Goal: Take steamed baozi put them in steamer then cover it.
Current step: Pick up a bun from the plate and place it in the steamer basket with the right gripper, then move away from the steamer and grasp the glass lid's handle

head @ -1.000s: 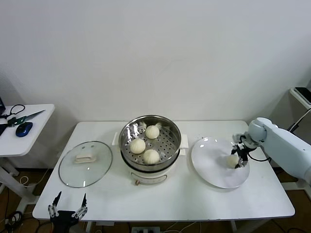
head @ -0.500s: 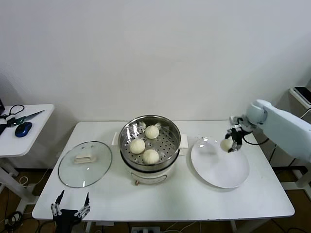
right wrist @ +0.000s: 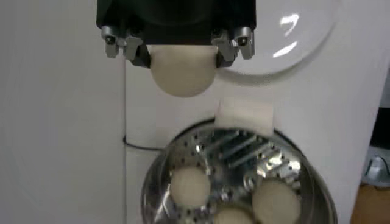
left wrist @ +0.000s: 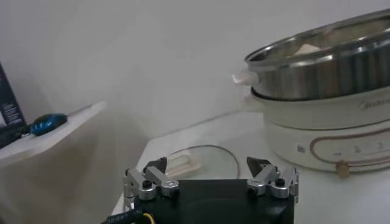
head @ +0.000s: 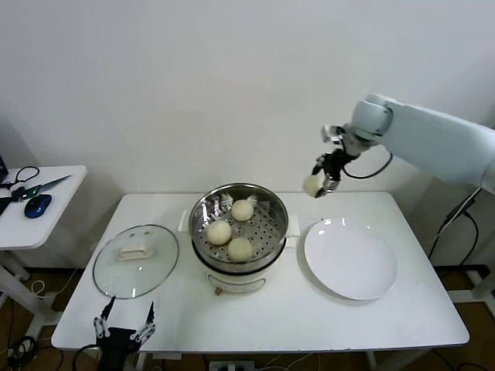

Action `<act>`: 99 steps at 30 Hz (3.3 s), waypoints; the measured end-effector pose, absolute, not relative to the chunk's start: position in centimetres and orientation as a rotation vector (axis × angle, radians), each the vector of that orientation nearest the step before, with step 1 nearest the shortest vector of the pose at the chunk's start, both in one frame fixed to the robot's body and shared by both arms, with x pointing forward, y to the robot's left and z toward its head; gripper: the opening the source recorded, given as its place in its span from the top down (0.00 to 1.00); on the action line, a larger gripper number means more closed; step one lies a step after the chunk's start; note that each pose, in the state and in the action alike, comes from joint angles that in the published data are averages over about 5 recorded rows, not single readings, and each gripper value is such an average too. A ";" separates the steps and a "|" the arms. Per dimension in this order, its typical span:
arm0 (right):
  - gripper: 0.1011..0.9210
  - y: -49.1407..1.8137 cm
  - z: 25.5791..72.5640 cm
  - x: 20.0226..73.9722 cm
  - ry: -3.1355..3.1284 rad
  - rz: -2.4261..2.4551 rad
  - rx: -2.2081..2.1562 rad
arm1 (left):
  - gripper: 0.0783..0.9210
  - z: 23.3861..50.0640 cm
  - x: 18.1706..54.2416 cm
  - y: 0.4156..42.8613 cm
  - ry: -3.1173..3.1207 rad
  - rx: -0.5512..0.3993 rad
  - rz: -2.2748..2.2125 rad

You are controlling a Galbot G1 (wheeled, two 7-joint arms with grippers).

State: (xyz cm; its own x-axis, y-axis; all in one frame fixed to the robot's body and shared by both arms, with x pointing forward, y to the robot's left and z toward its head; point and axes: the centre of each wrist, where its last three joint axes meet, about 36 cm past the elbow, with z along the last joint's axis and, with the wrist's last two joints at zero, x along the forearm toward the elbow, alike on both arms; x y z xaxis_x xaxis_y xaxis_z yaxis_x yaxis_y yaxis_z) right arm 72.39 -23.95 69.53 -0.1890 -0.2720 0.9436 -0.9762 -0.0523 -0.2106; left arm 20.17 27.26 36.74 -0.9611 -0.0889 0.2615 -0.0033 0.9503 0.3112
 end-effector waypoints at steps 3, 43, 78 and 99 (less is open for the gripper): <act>0.28 -20.8 70.0 72.3 -1.508 1.280 1.397 | 0.12 36.8 20.3 27.1 -2.834 0.063 -0.446; 0.13 -9.1 58.7 70.4 -1.295 1.299 1.463 | 0.12 36.5 21.6 28.1 -2.838 0.065 -0.448; 0.12 -25.0 58.2 66.6 -2.346 0.943 1.554 | 0.12 38.0 22.4 28.7 -2.872 0.121 -0.506; 0.12 -33.0 46.6 55.0 -3.028 0.256 1.012 | 0.12 40.5 24.6 29.8 -2.783 0.155 -1.176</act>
State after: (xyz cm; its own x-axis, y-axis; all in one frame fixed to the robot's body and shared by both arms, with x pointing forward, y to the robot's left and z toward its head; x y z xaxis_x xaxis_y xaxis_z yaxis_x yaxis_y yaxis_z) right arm 54.99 -33.04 46.57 -0.7987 -0.6017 -0.0077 -0.5918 0.7878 -0.1705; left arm 24.60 29.82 40.50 -0.9880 -0.1390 0.0672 -0.0487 0.6938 0.7186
